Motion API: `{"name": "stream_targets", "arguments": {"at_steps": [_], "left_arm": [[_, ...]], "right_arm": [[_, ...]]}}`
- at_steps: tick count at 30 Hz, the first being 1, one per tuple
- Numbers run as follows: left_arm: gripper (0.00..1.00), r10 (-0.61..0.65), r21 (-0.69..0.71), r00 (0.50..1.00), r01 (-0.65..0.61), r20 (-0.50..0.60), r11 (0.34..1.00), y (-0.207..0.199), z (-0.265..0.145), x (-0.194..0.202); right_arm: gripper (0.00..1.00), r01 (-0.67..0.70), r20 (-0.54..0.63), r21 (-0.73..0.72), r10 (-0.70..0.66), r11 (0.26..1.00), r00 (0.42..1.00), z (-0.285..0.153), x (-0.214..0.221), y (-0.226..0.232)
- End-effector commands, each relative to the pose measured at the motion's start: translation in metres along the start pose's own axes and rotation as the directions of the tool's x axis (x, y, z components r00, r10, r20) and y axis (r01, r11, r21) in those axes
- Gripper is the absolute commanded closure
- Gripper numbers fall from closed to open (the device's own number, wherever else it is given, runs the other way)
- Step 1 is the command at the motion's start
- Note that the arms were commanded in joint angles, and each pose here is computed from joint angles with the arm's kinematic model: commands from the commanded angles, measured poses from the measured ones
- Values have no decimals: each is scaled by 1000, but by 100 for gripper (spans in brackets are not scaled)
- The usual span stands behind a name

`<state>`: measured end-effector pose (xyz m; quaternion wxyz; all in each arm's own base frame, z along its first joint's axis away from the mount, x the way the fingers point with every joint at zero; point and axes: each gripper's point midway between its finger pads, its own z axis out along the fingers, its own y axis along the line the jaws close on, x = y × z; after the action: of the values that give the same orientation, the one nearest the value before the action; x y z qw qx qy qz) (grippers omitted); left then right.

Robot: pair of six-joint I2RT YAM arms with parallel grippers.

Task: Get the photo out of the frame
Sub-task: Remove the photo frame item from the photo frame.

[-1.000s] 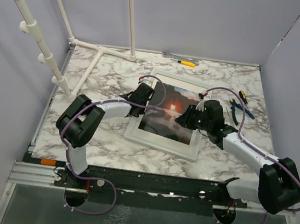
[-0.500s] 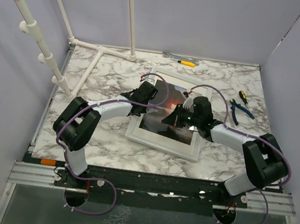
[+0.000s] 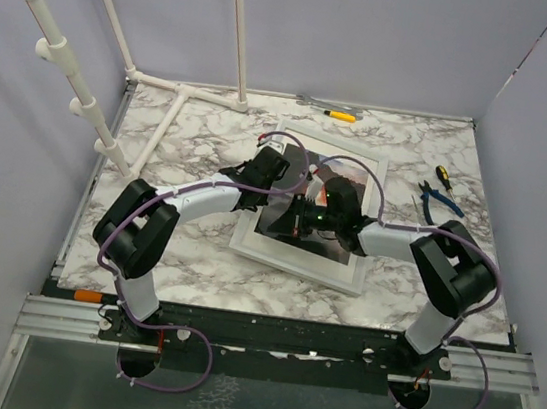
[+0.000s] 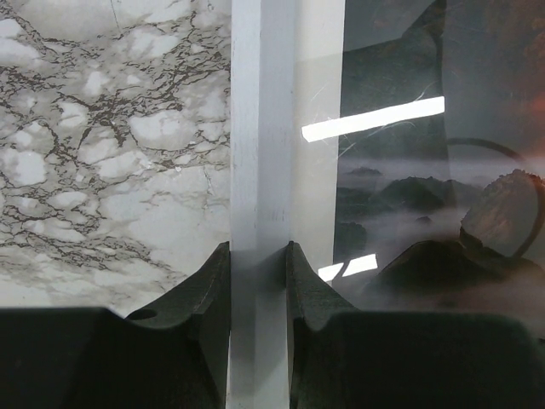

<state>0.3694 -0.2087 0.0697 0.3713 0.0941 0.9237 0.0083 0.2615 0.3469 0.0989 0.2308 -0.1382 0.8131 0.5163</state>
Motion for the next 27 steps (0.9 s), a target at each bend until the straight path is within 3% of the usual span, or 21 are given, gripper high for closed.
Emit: {"name": "stream_targets", "arguments": {"at_steps": [1, 5, 14, 23, 27], "left_arm": [[100, -1, -40, 997, 5, 83, 999, 9, -20, -32], [100, 1, -40, 996, 3, 84, 999, 10, -21, -33], [100, 4, -49, 997, 0, 79, 999, 11, -20, -30], [100, 4, -52, 998, -1, 66, 999, 11, -17, -25], [100, -1, -53, 998, 5, 65, 999, 12, -16, -24]], "right_arm": [[99, -82, -85, 40, 85, 996, 993, 17, 31, -32], [99, -125, -110, 109, 137, 986, 984, 24, 51, -62], [99, -43, -54, 122, 50, 992, 997, 14, 24, -44], [99, 66, 92, 170, -83, 983, 992, -10, -48, -5], [99, 11, 164, 185, -42, 983, 986, -17, -90, -17]]}}
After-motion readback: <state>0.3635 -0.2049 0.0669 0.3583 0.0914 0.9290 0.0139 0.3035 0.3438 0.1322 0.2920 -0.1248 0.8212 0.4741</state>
